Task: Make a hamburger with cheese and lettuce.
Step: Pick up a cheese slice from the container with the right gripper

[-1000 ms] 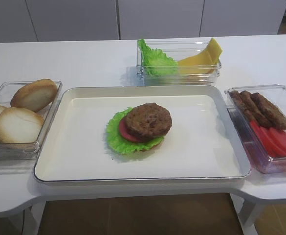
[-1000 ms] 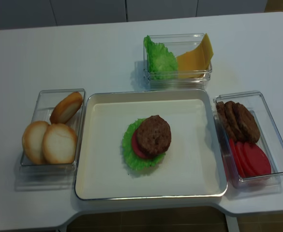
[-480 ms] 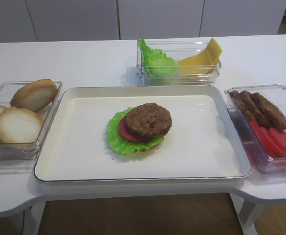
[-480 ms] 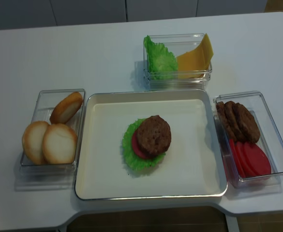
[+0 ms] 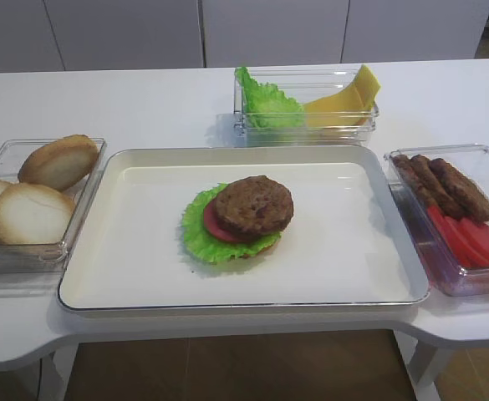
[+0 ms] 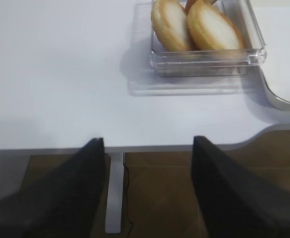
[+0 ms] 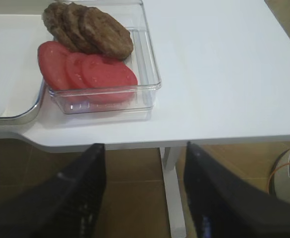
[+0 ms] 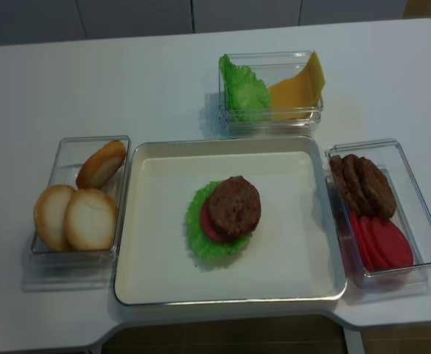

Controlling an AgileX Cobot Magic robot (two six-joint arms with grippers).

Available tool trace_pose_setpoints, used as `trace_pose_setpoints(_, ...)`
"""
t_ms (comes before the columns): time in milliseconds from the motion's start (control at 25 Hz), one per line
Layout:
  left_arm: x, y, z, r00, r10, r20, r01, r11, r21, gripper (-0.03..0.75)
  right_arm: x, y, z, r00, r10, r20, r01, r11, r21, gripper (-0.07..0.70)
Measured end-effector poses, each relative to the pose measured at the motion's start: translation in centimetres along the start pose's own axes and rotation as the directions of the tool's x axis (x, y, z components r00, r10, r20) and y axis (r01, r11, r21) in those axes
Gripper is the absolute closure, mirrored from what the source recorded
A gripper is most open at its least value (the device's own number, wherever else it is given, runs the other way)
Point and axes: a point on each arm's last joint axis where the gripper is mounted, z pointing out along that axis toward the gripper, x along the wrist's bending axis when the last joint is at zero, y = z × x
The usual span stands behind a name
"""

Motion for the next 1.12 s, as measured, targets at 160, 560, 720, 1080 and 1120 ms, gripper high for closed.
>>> trace_pose_setpoints(160, 0.0, 0.0, 0.0, 1.000, 0.000, 0.000, 0.000, 1.000, 0.000, 0.300, 0.1, 0.6, -0.6, 0.999, 0.031, -0.016, -0.031, 0.998, -0.047, 0.225)
trace_pose_setpoints(560, 0.0, 0.0, 0.0, 1.000, 0.000, 0.000, 0.000, 1.000, 0.000, 0.300, 1.0, 8.7, -2.0, 0.991, 0.080, -0.109, -0.086, 0.994, -0.060, 0.225)
trace_pose_setpoints(720, 0.0, 0.0, 0.0, 1.000, 0.000, 0.000, 0.000, 1.000, 0.000, 0.300, 1.7, 13.3, 0.0, 0.975, 0.132, -0.178, -0.142, 0.989, -0.044, 0.225)
trace_pose_setpoints(1080, 0.0, 0.0, 0.0, 1.000, 0.000, 0.000, 0.000, 1.000, 0.000, 0.300, 2.3, 20.7, 8.6, 0.964, 0.187, -0.187, -0.178, 0.982, 0.067, 0.225)
trace_pose_setpoints(1120, 0.0, 0.0, 0.0, 1.000, 0.000, 0.000, 0.000, 1.000, 0.000, 0.300, 2.3, 21.3, 9.5, 0.965, 0.188, -0.184, -0.176, 0.981, 0.082, 0.225)
